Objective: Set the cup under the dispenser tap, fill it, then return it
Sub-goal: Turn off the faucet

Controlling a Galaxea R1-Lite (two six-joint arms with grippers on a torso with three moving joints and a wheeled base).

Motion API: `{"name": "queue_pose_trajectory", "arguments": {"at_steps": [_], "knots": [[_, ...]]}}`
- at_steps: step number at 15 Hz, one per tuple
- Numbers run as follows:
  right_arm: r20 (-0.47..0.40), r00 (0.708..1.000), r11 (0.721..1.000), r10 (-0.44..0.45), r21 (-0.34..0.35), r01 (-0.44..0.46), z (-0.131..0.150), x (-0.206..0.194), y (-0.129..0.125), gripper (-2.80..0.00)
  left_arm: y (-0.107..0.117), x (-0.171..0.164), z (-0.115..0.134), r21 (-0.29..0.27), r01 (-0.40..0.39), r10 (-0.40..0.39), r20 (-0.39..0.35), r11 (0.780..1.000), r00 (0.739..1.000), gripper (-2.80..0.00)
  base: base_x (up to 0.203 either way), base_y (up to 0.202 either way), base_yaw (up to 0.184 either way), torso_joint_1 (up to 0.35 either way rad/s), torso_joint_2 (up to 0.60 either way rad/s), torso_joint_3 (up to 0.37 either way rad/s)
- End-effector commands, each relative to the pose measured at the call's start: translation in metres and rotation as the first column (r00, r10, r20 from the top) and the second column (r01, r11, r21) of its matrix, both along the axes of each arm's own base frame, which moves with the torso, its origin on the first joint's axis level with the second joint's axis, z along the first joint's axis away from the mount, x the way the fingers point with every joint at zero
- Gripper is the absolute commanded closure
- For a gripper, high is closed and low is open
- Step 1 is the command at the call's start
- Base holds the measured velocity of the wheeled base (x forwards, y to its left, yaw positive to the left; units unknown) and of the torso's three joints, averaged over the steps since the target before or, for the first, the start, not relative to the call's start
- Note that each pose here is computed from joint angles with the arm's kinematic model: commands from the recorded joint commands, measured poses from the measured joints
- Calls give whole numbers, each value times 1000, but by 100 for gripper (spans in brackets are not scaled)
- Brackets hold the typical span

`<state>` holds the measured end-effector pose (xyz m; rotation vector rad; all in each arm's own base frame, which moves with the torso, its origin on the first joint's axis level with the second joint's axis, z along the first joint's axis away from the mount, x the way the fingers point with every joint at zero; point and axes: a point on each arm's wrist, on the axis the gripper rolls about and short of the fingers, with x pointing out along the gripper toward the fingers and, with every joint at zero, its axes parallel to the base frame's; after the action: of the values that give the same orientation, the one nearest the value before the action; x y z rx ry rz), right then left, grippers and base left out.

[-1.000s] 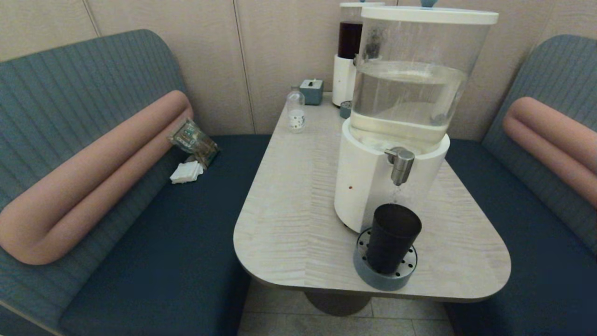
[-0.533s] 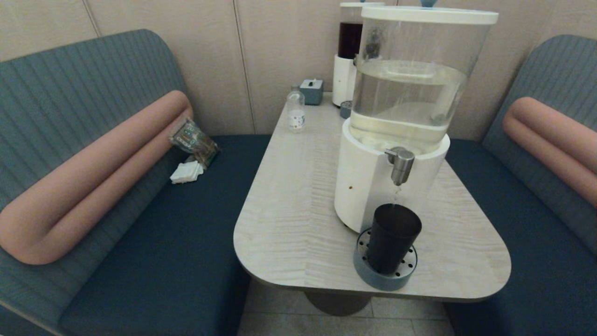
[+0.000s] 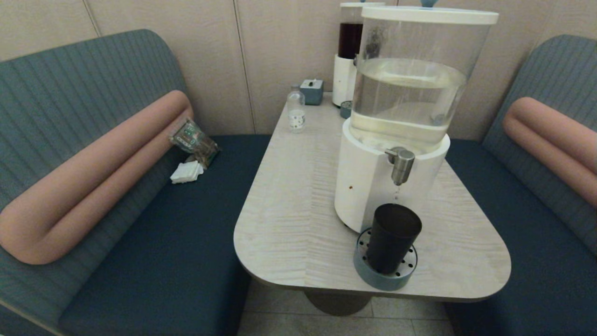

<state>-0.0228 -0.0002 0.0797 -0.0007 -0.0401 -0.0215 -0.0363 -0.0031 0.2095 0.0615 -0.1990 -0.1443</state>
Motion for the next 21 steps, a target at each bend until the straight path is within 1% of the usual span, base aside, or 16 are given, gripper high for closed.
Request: {"name": "queue_pose_trajectory", "arguments": {"at_steps": [1,2,3,4,5,7,10,11,12,13,14,15,16,18,19,21], "knots": [[-17,1000,1000,0,-1,0,-4,1,0,0,-1,64,75,-84,41,-48,-88,996,995,0,0,0,0,0,0,0],[-16,1000,1000,0,-1,0,-4,1,0,0,-2,92,97,-114,87,-98,-103,990,990,0,0,0,0,0,0,0],[-16,1000,1000,0,-1,0,-4,1,0,0,-4,123,113,-139,166,-184,-131,976,974,0,0,0,0,0,0,0],[-16,1000,1000,0,-1,0,-4,1,0,0,-7,154,121,-160,276,-302,-171,948,938,0,0,0,0,0,0,0],[-17,1000,1000,0,-1,0,-4,1,0,0,-10,182,124,-178,376,-409,-211,909,888,0,0,0,0,0,0,0],[-17,1000,1000,0,-1,0,-4,1,0,0,-19,235,128,-216,538,-579,-290,815,762,0,0,0,0,0,0,0],[-17,1000,1000,0,-1,0,-4,1,0,0,-44,293,129,-254,677,-718,-356,691,599,0,0,0,0,0,0,0],[-17,1000,1000,0,-1,0,-4,1,0,0,-62,301,129,-277,720,-762,-375,636,528,0,0,0,0,0,0,0],[-17,1000,1000,0,-1,0,-4,1,0,0,-79,303,125,-318,748,-798,-398,583,452,0,0,0,0,0,0,0],[-17,1000,1000,0,-1,0,-4,1,0,0,-96,304,118,-395,750,-830,-420,531,367,0,0,0,0,0,0,0],[-16,1000,1000,0,-1,0,-4,1,0,0,-110,310,109,-465,732,-848,-438,498,299,0,0,0,0,0,0,0],[-14,1000,1000,0,-1,0,-4,1,0,0,-118,320,98,-472,732,-850,-446,490,281,0,0,0,0,0,0,0],[-16,1000,1000,0,-1,0,-4,1,0,0,-127,330,90,-451,745,-847,-448,491,287,0,0,0,0,0,0,0],[-17,1000,1000,0,-1,0,-4,1,0,0,-138,347,85,-337,790,-822,-459,513,337,0,0,0,0,0,0,0],[-16,1000,1000,0,-1,0,-4,1,0,0,-141,350,89,-291,803,-806,-478,520,349,0,0,0,0,0,0,0],[-14,1000,1000,0,-1,0,-4,1,0,0,-149,345,100,-266,809,-778,-536,525,329,0,0,0,0,0,0,0]]}}
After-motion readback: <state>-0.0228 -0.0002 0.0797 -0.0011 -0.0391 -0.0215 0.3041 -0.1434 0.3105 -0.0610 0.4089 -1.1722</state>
